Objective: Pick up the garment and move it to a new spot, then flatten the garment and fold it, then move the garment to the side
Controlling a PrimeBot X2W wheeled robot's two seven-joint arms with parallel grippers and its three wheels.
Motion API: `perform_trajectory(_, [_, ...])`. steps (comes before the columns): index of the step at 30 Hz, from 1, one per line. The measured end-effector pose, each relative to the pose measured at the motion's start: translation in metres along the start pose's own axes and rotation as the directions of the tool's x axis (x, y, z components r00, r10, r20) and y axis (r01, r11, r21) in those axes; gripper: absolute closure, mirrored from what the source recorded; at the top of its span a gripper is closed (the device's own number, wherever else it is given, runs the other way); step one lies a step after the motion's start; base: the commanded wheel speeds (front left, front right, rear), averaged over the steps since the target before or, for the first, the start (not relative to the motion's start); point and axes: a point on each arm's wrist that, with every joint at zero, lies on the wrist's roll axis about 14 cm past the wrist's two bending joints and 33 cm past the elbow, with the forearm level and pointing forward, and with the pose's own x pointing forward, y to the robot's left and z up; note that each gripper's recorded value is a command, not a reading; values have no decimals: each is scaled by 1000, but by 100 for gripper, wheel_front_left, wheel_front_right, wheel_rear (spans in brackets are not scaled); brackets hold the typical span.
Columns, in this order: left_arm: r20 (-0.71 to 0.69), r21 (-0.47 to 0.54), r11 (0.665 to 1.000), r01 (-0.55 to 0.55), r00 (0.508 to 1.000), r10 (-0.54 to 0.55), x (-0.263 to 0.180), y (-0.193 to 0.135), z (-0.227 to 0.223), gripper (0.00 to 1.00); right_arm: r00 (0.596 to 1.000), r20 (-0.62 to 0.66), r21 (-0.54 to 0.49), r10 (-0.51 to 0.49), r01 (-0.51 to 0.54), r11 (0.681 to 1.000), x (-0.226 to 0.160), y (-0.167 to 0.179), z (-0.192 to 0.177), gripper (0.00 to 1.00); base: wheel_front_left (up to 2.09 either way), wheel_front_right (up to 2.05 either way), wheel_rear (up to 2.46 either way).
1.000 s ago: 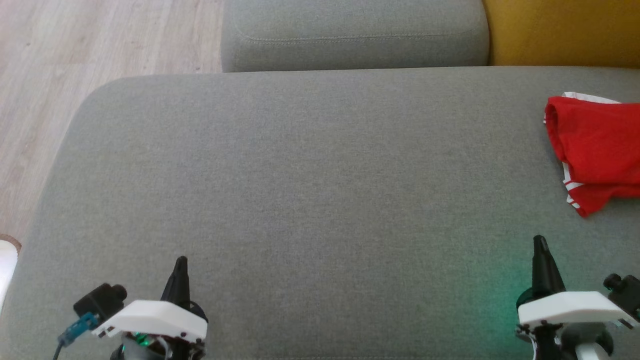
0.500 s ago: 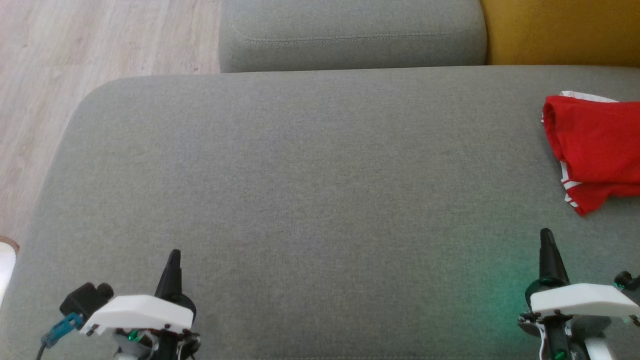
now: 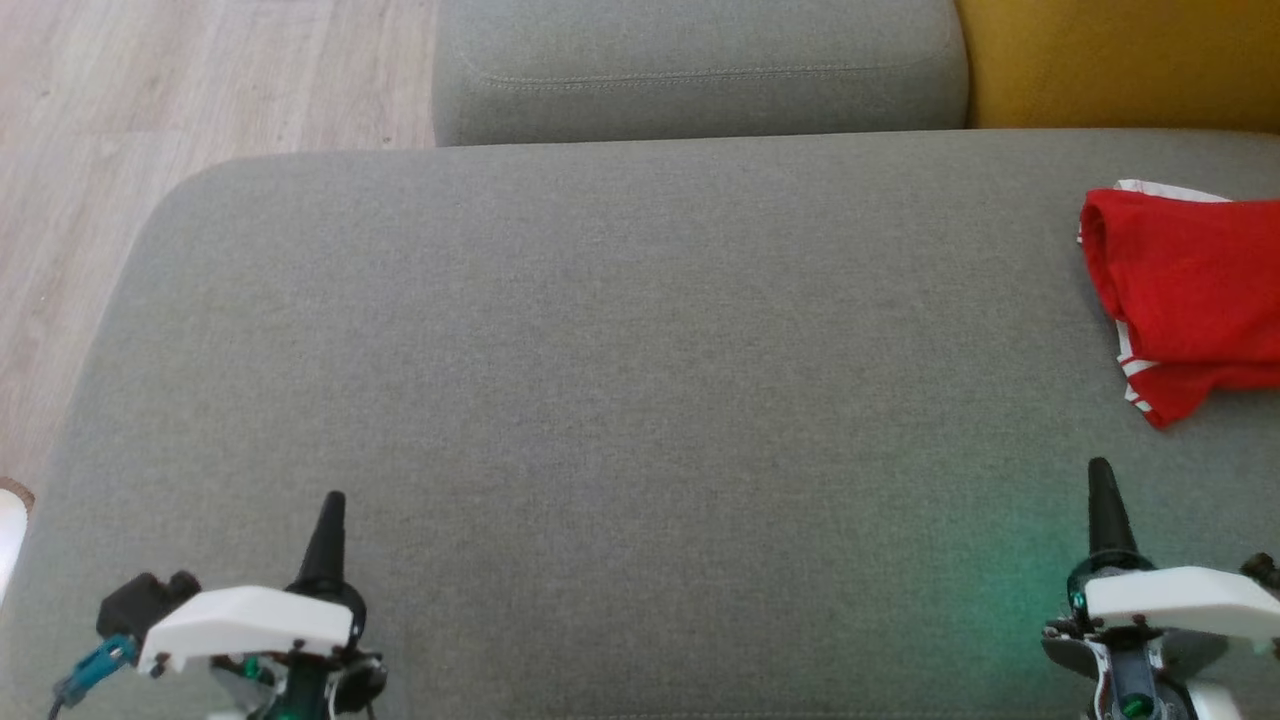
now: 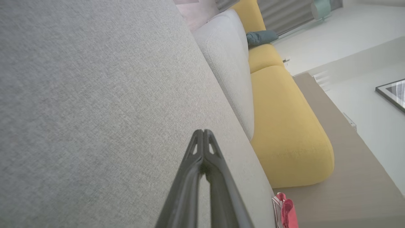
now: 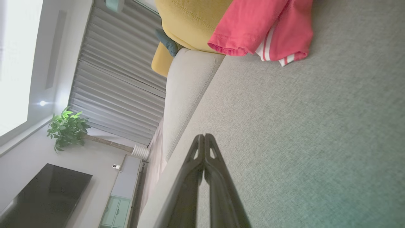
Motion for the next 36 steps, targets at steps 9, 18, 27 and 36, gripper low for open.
perform_trajectory(9, [10,-104,994,30,1000,-29,4,-8,8,100,1000,11,104,4,-5,995,1,1,5,100,0,0,0])
perform_trajectory(18, [21,-205,978,46,999,-43,5,-9,15,100,1000,19,207,23,-27,978,4,7,11,100,0,0,0])
perform_trajectory(27, [37,-303,950,77,997,-69,6,-13,22,100,999,24,306,28,-34,951,3,8,14,100,0,0,0])
perform_trajectory(36, [46,-405,908,112,994,-102,8,-19,28,100,999,36,413,41,-52,909,3,10,19,100,0,0,0])
